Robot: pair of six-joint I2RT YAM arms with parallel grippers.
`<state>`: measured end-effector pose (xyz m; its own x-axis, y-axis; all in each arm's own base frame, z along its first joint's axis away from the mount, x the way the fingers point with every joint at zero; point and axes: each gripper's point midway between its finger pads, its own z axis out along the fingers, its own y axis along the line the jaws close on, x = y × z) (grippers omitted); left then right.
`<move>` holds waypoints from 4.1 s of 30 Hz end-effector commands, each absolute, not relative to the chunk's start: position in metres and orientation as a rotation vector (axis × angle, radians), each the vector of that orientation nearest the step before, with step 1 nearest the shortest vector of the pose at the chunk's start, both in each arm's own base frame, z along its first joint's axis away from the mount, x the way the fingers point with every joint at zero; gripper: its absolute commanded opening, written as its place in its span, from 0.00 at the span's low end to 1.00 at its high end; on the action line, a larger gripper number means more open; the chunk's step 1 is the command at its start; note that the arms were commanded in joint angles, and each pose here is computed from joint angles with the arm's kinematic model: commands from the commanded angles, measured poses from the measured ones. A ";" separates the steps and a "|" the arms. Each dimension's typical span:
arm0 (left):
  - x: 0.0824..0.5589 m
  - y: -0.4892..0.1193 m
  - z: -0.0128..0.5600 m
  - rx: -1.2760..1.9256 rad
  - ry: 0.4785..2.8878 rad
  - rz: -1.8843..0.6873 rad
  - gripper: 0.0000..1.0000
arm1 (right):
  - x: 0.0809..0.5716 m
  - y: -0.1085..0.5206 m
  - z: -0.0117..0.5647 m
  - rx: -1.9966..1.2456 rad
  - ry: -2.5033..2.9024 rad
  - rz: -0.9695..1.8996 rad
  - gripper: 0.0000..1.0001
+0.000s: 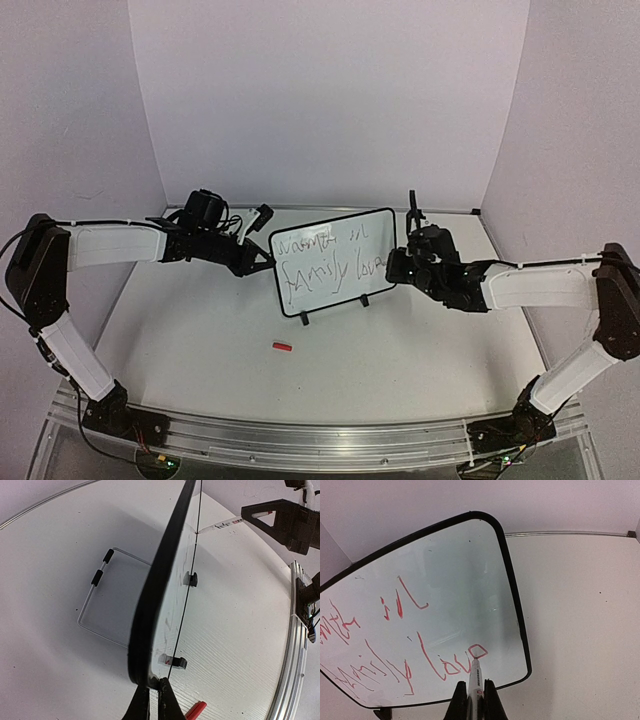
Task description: Write a sentence on the whiteboard
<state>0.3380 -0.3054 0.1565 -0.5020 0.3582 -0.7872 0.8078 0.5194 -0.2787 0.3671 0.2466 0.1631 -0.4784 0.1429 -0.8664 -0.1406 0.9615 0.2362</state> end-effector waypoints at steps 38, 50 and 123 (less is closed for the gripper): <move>0.345 -0.297 0.141 0.962 2.135 -0.753 0.00 | 0.352 0.210 0.195 0.101 1.969 0.284 0.00; 0.345 -0.297 0.142 0.960 2.135 -0.755 0.00 | 0.357 0.215 0.164 0.104 2.036 0.286 0.00; 0.335 -0.259 0.180 0.722 2.035 -0.633 0.85 | 0.297 0.241 0.229 -0.321 2.112 0.571 0.00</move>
